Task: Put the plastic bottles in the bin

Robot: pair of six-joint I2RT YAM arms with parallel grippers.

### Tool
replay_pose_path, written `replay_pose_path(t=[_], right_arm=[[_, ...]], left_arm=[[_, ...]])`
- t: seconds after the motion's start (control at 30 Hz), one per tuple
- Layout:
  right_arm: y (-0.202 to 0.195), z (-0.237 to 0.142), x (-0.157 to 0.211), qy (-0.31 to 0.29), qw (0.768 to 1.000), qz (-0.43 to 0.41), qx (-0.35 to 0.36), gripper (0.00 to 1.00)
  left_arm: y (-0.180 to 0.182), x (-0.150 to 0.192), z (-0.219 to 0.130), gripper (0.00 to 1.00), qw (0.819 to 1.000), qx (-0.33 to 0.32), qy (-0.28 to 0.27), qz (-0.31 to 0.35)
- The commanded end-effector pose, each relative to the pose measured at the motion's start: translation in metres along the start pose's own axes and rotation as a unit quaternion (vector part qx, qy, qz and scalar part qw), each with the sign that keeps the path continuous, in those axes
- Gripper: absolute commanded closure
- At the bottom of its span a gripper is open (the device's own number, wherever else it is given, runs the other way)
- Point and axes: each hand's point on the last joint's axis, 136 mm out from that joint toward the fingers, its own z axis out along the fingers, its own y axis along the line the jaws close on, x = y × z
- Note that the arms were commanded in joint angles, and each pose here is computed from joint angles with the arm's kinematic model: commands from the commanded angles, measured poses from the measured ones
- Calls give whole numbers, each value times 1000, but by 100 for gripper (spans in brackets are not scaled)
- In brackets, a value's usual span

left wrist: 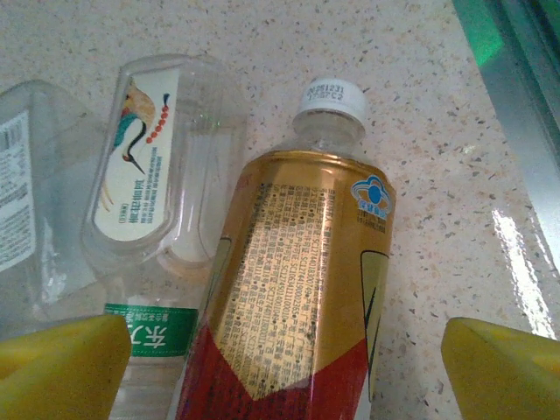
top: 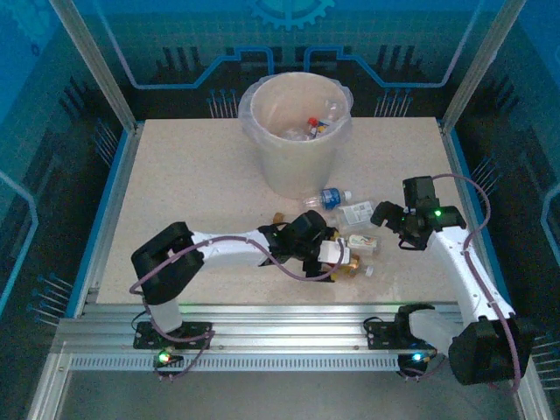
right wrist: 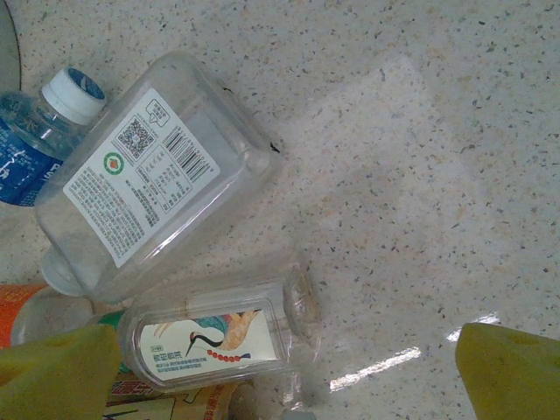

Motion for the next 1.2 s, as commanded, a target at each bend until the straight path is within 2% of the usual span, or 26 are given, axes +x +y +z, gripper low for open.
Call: replay_pose_path(t=[0.0,0.57,1.17], right_arm=[[-2,1,0,0,1000,2,-4,0],[-1,2,0,2,1000,8,-9,0],[0,1,0,0,1000,11,-13,0]], left_arm=[[-1,3,8,7,1000,6,17,8],[-21,23,15,8,998,35,61,0],[-25,38,28,10,996,40,83,-16]])
